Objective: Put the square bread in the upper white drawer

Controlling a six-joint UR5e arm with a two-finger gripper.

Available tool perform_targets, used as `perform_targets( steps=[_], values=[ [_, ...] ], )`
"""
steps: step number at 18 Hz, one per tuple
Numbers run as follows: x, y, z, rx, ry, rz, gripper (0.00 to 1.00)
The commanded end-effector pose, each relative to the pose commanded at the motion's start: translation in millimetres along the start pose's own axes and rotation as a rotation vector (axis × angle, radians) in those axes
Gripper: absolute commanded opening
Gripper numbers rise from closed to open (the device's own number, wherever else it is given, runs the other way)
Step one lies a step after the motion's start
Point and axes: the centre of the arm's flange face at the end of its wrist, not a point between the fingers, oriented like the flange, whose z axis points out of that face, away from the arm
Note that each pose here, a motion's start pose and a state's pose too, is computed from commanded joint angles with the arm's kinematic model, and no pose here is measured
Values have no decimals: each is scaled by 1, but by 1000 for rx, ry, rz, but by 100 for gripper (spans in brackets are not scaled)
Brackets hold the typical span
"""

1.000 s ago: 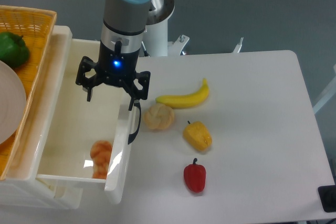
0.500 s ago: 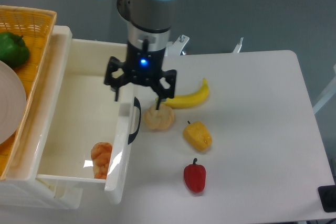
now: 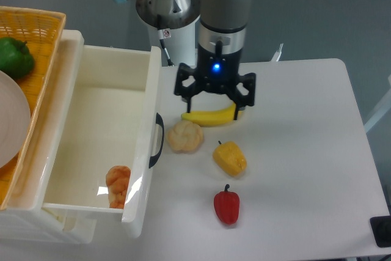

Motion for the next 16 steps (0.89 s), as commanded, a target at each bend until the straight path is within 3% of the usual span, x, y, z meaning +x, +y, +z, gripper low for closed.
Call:
perform_targets(
  steps=[16],
  values=[
    [-47, 19, 45, -114, -20, 105, 100]
  ],
)
